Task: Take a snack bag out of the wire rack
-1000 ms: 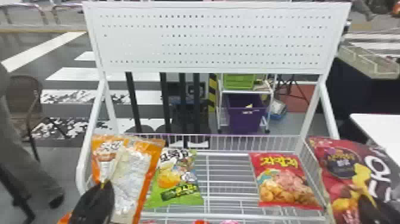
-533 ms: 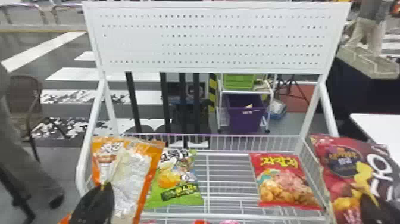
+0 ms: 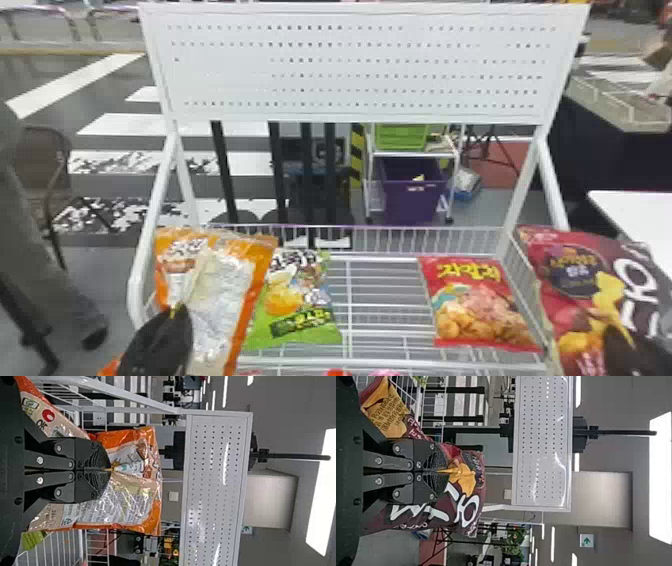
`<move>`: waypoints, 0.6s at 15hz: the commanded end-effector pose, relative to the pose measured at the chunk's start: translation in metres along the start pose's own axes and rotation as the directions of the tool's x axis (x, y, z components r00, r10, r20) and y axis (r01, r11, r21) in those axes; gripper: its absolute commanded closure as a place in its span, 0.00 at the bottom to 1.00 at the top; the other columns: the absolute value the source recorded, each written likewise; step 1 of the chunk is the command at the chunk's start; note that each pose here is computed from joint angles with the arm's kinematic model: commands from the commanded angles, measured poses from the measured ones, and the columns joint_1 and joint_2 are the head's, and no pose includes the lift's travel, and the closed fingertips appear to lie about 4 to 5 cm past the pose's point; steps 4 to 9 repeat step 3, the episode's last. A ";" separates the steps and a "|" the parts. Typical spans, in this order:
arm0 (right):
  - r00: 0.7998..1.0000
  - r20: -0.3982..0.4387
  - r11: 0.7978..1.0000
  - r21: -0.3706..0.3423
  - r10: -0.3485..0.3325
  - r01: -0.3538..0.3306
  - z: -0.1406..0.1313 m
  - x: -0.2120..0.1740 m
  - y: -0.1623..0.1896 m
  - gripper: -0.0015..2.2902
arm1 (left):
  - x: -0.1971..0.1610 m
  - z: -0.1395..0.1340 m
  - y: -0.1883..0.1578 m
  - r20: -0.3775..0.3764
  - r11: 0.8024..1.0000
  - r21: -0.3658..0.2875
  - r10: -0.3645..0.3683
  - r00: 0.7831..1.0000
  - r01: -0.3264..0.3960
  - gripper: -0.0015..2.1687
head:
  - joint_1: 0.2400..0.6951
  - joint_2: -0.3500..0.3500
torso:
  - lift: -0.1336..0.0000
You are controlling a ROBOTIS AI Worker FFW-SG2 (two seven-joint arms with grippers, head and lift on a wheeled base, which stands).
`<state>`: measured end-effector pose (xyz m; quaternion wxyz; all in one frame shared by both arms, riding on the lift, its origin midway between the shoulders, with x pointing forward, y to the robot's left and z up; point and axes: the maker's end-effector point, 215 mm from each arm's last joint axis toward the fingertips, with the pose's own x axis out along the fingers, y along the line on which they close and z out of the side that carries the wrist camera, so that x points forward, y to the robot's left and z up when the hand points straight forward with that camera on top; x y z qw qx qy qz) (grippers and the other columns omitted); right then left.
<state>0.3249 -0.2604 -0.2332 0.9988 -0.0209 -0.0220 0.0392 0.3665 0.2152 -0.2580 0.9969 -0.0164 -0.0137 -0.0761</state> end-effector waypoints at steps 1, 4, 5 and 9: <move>1.000 0.003 1.000 -0.002 0.000 0.000 0.001 0.000 0.000 0.98 | 0.001 0.001 0.000 0.002 1.000 0.000 0.001 1.000 -0.001 0.86 | 0.57 0.50 | 1.00; 1.000 0.002 1.000 -0.004 0.000 0.000 0.000 0.000 0.000 0.98 | 0.001 0.000 0.000 0.001 1.000 0.000 0.001 1.000 -0.001 0.86 | 0.57 0.50 | 1.00; 1.000 0.002 1.000 -0.004 0.000 0.000 0.000 0.000 0.000 0.98 | 0.001 0.000 0.000 0.001 1.000 0.000 0.001 1.000 -0.001 0.86 | 0.57 0.50 | 1.00; 1.000 0.002 1.000 -0.004 0.000 0.000 0.000 0.000 0.000 0.98 | 0.001 0.000 0.000 0.001 1.000 0.000 0.001 1.000 -0.001 0.86 | 0.57 0.50 | 1.00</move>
